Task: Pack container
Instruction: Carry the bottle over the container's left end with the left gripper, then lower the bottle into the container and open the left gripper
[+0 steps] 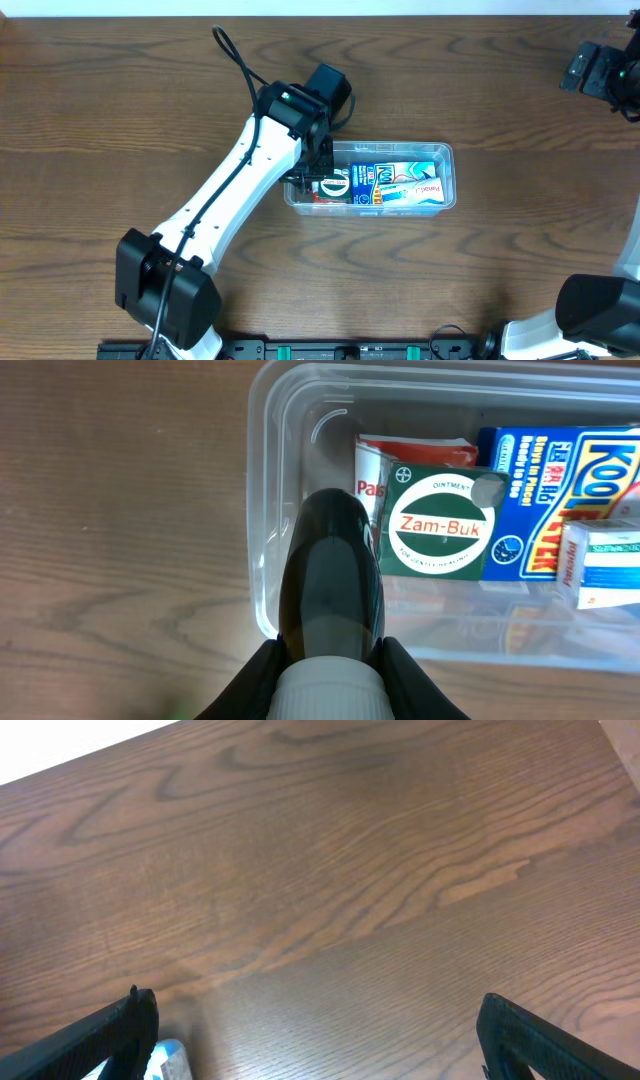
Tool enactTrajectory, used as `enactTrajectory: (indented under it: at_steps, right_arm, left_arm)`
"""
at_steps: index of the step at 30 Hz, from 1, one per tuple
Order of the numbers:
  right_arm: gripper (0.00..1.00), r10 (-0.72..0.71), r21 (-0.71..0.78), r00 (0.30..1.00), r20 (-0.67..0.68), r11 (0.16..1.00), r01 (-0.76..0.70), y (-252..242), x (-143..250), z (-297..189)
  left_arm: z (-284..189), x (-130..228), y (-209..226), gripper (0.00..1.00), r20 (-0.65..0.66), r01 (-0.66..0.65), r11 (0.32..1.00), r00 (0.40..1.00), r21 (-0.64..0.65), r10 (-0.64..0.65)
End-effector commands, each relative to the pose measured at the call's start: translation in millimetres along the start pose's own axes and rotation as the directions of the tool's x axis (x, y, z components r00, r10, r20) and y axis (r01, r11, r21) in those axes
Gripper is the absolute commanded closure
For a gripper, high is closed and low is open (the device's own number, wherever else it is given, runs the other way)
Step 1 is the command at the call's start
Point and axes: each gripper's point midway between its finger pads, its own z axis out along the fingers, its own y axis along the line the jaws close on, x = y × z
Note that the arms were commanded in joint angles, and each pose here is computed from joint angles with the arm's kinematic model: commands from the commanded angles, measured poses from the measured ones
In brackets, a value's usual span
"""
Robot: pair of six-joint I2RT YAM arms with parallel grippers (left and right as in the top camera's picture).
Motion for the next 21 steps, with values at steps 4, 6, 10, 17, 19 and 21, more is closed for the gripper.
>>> enactTrajectory:
  at_steps: [4, 6, 10, 17, 19, 21]
  right_arm:
    - [0.01, 0.013, 0.005, 1.000, 0.018, 1.000, -0.013, -1.1, -3.3, -6.2]
    - [0.01, 0.013, 0.005, 1.000, 0.018, 1.000, -0.013, -1.1, -3.3, -6.2]
    - [0.01, 0.013, 0.005, 1.000, 0.018, 1.000, -0.013, -1.1, -3.3, -6.2]
    - [0.01, 0.013, 0.005, 1.000, 0.018, 1.000, -0.013, -1.1, -3.3, -6.2]
    - [0.01, 0.013, 0.005, 1.000, 0.018, 1.000, -0.013, -1.1, -3.3, -6.2]
    - [0.01, 0.013, 0.005, 1.000, 0.018, 1.000, -0.013, -1.1, -3.3, -6.2]
  left_arm:
    - [18.9, 1.8, 5.2, 0.73, 0.010, 0.006, 1.000, 1.000, -0.030, -0.005]
    - [26.9, 3.5, 5.9, 0.73, 0.007, 0.006, 0.999, 1.000, -0.032, -0.005]
    - [38.9, 5.7, 6.8, 0.73, 0.005, 0.007, 0.999, 1.000, -0.034, -0.006]
    - [47.8, 1.7, 8.2, 0.73, 0.033, 0.009, 0.999, 0.999, -0.044, -0.007]
    - [51.2, 1.4, 10.0, 0.73, 0.039, 0.009, 0.999, 0.999, -0.052, -0.007]
    - [56.2, 2.9, 11.2, 0.73, 0.038, 0.009, 0.998, 0.999, -0.056, -0.007]
